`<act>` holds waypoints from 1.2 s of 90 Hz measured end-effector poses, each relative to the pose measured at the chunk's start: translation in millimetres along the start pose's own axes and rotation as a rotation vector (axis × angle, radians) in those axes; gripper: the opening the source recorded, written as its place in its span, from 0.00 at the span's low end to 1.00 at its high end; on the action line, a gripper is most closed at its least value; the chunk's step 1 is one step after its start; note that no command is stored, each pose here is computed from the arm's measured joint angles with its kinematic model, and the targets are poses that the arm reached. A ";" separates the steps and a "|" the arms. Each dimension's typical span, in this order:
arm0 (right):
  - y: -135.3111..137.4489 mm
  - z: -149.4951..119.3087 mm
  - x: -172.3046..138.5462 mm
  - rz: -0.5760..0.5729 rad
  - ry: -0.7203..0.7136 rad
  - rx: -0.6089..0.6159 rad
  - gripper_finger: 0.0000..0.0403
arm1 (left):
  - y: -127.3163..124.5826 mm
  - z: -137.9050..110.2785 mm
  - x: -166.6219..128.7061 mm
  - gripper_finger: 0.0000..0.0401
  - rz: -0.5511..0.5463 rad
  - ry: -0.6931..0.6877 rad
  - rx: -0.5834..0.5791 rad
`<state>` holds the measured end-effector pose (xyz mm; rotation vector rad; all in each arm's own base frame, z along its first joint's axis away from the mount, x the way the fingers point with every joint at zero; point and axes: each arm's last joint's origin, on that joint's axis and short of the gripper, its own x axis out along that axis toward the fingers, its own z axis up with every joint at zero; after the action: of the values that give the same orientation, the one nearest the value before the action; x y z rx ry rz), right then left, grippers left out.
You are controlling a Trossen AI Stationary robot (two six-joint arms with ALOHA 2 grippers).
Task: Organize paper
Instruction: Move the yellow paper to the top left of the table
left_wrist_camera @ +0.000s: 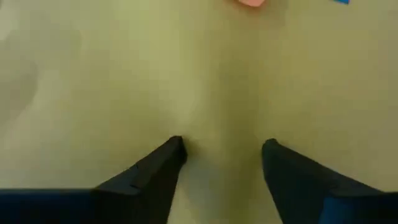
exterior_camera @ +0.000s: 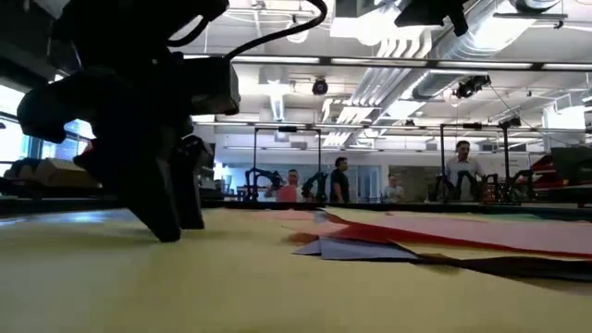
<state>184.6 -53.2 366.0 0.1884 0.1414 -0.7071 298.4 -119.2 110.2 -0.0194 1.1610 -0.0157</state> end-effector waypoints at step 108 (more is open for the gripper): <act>-17.1 31.6 -21.7 -0.102 0.067 0.018 0.00 | 104.2 12.1 -232.9 0.00 0.473 0.223 0.092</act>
<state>159.2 -59.1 398.9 0.2236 0.2096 -0.8043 216.9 -9.7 326.2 0.3456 1.3623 0.3554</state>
